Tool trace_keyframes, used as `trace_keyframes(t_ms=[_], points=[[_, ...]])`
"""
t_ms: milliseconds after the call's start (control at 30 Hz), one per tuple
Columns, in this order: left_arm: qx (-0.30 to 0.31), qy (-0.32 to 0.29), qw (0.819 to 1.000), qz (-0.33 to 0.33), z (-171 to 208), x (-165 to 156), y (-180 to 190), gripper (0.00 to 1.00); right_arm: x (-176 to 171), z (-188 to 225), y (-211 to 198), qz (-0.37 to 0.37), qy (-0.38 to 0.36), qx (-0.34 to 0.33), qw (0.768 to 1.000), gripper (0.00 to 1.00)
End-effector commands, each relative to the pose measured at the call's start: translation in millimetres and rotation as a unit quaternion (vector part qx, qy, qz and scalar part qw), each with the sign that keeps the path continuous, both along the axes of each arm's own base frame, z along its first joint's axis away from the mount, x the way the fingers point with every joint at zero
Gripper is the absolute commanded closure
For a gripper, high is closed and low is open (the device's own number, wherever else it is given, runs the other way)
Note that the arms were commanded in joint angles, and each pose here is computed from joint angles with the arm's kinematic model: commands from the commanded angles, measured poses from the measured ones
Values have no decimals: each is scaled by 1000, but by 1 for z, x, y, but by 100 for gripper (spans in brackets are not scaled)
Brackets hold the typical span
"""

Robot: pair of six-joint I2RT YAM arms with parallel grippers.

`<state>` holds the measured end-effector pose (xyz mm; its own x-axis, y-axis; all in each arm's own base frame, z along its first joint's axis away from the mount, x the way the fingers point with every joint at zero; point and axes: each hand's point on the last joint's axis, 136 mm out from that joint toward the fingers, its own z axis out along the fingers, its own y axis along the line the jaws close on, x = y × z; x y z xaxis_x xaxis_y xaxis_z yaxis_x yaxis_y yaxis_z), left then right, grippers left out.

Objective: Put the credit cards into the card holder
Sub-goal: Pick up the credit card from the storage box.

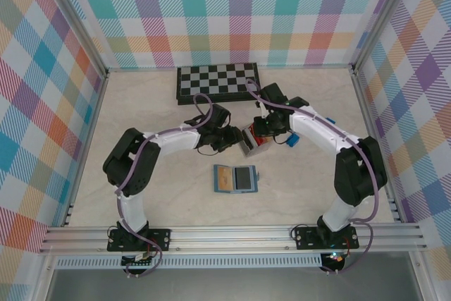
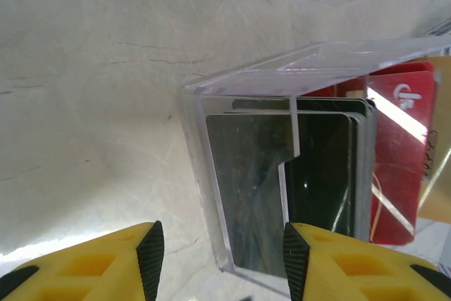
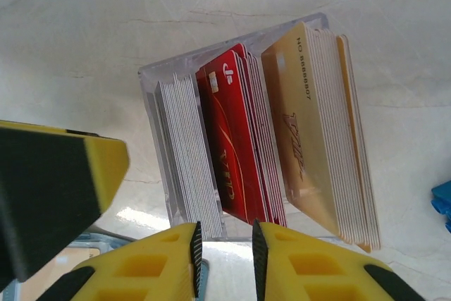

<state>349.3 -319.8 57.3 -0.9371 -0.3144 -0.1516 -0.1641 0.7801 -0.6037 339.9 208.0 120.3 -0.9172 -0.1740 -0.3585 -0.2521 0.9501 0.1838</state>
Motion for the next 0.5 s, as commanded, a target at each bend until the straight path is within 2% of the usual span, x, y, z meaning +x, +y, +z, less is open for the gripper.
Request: trace_keyframes(t_ms=[0,333,467], points=[[-30,13,999,5,1,7,-14,49,2,4,2,23,0,-11,1000,72],[-42,31,999,4,-16,8,-21,46,1,-10,6,40,14,-24,999,71],[-59,18,998,11,-9,10,-22,42,2,-13,4,37,15,-31,999,71]])
